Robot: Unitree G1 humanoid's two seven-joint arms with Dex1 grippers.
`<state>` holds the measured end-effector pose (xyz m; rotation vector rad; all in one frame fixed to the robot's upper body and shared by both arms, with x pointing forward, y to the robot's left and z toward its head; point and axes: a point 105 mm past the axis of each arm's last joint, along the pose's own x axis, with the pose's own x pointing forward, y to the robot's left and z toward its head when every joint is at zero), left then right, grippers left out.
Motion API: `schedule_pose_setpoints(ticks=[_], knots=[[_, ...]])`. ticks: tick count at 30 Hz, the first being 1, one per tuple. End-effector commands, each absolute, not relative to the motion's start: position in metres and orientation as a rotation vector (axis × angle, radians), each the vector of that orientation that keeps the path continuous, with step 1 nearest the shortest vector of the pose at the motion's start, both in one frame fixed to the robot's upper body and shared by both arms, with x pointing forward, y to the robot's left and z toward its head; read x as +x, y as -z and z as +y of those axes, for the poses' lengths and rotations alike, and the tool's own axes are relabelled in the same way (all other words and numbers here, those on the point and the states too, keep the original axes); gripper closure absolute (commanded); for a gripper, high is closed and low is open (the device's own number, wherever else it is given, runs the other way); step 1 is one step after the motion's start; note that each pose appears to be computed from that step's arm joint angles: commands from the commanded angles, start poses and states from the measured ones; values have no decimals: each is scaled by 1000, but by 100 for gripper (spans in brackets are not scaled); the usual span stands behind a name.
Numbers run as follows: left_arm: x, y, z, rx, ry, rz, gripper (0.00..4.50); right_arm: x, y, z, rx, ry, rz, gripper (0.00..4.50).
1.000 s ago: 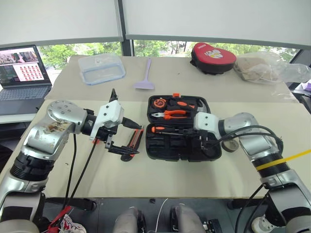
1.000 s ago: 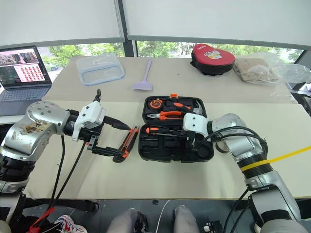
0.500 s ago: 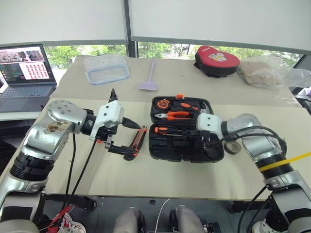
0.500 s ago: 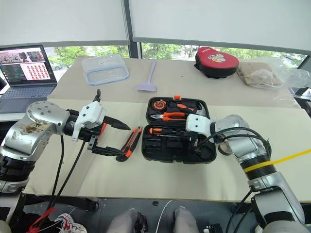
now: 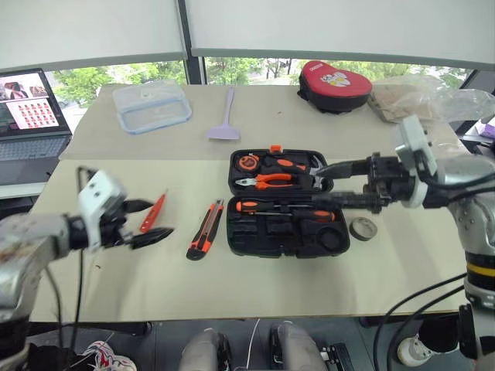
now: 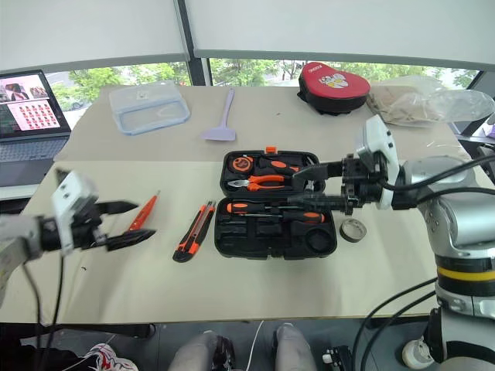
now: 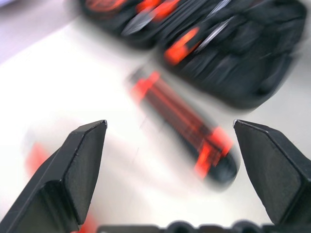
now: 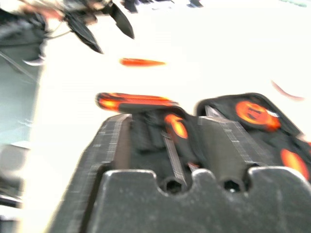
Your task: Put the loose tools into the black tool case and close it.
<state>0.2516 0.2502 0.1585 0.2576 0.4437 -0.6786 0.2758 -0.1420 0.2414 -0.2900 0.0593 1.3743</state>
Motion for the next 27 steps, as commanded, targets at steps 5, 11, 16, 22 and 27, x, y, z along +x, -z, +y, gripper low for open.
schedule_pose_setpoints(ticks=[5,11,16,22,27], knots=[[223,-153,282,304,441,604,0,251,-252,-128,-302,-1440,9,2],[255,-155,276,285,389,694,0,254,-245,-124,-322,-1406,-1,2],[311,-168,261,274,369,803,0,252,-236,-115,-298,-1375,-34,2],[346,-162,247,317,410,894,0,240,-232,-105,-267,-1362,-66,2],[357,-146,245,360,451,966,0,238,-233,-104,-256,-1318,-81,2]])
